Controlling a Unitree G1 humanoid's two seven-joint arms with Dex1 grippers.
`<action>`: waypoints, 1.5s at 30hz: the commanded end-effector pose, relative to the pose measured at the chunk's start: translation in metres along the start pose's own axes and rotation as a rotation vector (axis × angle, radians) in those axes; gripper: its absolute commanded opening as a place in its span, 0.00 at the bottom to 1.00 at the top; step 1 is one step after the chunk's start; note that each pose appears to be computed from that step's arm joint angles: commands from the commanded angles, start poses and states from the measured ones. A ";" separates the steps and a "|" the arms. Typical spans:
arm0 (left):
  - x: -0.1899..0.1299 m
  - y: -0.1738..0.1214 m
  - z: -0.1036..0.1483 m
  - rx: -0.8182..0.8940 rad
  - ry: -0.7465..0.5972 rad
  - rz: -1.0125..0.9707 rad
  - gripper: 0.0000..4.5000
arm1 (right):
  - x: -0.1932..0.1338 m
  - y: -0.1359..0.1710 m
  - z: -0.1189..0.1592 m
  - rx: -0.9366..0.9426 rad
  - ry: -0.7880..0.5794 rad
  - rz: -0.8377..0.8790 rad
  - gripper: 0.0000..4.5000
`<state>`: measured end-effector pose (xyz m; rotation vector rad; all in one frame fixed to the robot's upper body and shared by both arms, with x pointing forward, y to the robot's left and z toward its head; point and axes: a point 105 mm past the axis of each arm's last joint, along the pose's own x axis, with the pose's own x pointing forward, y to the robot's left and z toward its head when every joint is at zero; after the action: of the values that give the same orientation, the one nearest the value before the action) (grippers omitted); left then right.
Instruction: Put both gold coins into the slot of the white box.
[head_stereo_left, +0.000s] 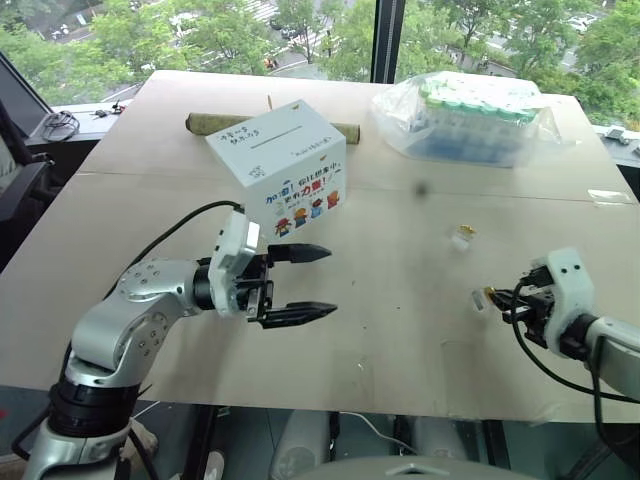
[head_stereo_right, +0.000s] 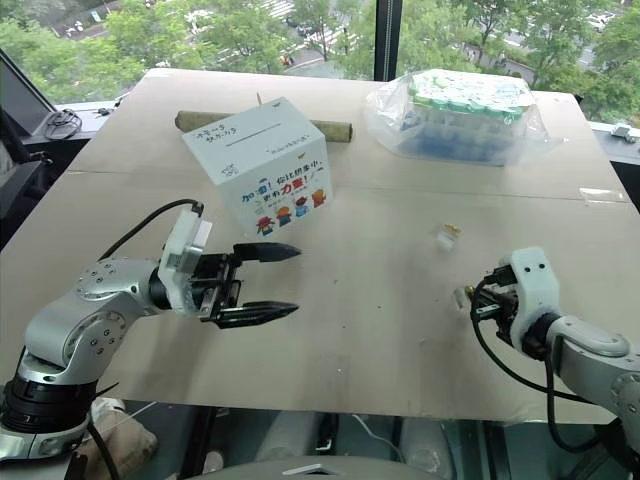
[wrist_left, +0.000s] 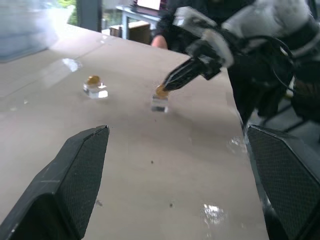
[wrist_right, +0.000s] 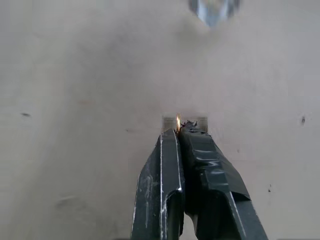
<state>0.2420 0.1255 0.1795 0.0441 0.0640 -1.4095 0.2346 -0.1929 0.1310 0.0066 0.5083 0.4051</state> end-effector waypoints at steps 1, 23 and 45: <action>0.007 0.000 0.015 -0.045 -0.044 -0.010 1.00 | -0.014 0.021 0.024 -0.050 -0.120 0.135 0.02; 0.073 0.001 0.051 -0.076 -0.090 -0.335 0.53 | -0.035 0.113 0.101 -0.274 -0.282 0.610 0.00; 0.076 -0.003 0.074 -0.070 -0.112 -0.341 0.25 | -0.037 0.124 0.099 -0.268 -0.274 0.651 0.00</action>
<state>0.2569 0.0452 0.2353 -0.1271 0.1018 -1.7197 0.2118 -0.0861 0.2474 -0.0227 0.1703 1.0675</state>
